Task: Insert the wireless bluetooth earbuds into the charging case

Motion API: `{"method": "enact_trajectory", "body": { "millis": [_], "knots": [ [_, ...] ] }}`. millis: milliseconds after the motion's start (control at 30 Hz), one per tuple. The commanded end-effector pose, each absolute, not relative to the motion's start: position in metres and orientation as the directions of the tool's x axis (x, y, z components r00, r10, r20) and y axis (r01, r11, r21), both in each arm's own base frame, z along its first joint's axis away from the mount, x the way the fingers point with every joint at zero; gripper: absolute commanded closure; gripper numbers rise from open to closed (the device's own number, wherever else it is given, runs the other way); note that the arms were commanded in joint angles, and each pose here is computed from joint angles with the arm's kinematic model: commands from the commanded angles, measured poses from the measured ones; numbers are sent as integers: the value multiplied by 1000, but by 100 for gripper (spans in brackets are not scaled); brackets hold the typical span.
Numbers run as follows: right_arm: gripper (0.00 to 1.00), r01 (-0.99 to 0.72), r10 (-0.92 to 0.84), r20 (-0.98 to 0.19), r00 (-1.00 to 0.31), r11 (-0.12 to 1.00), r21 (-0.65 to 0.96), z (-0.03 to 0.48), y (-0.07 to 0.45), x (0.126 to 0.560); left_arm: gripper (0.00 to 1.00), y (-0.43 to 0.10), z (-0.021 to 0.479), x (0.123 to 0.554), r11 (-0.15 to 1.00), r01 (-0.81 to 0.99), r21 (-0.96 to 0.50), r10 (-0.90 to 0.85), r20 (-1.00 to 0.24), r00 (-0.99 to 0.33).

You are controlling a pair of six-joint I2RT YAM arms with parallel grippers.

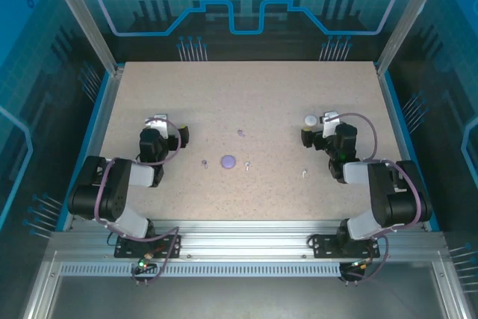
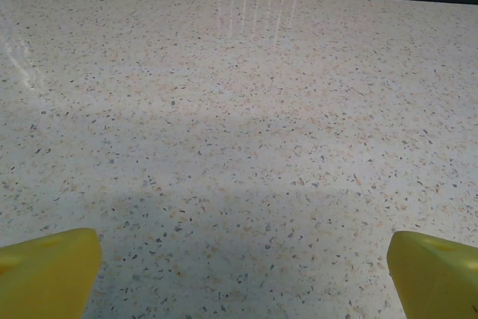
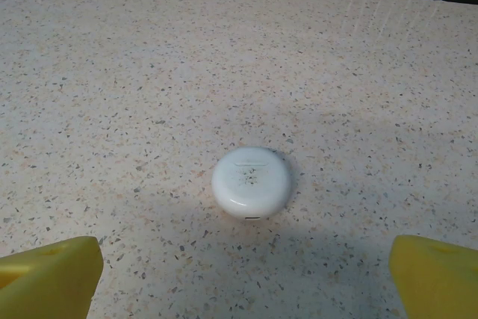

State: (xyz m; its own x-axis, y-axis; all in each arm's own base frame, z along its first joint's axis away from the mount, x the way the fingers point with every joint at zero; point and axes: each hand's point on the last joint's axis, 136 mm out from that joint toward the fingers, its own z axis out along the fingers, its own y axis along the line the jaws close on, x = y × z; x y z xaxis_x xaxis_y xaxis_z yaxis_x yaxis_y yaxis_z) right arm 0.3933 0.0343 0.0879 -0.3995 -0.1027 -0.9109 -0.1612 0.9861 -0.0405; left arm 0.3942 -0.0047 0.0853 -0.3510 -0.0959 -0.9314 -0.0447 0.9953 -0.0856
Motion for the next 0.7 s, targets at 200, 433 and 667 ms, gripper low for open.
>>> {"method": "enact_trajectory", "body": {
  "millis": [200, 433, 667],
  "knots": [
    [0, -164, -95, -917, -387, 986, -32, 94, 34, 398, 1, -4, 95, 399, 997, -23, -73, -77, -941, -329],
    [0, -164, -94, -918, -386, 986, -33, 94, 34, 398, 1, -4, 96, 399, 997, -25, -74, -78, -941, -329],
    [0, -164, -94, -919, -382, 986, -32, 95, 34, 398, 1, -2, 97, 398, 997, -38, -67, -75, -946, -317]
  ]
}}
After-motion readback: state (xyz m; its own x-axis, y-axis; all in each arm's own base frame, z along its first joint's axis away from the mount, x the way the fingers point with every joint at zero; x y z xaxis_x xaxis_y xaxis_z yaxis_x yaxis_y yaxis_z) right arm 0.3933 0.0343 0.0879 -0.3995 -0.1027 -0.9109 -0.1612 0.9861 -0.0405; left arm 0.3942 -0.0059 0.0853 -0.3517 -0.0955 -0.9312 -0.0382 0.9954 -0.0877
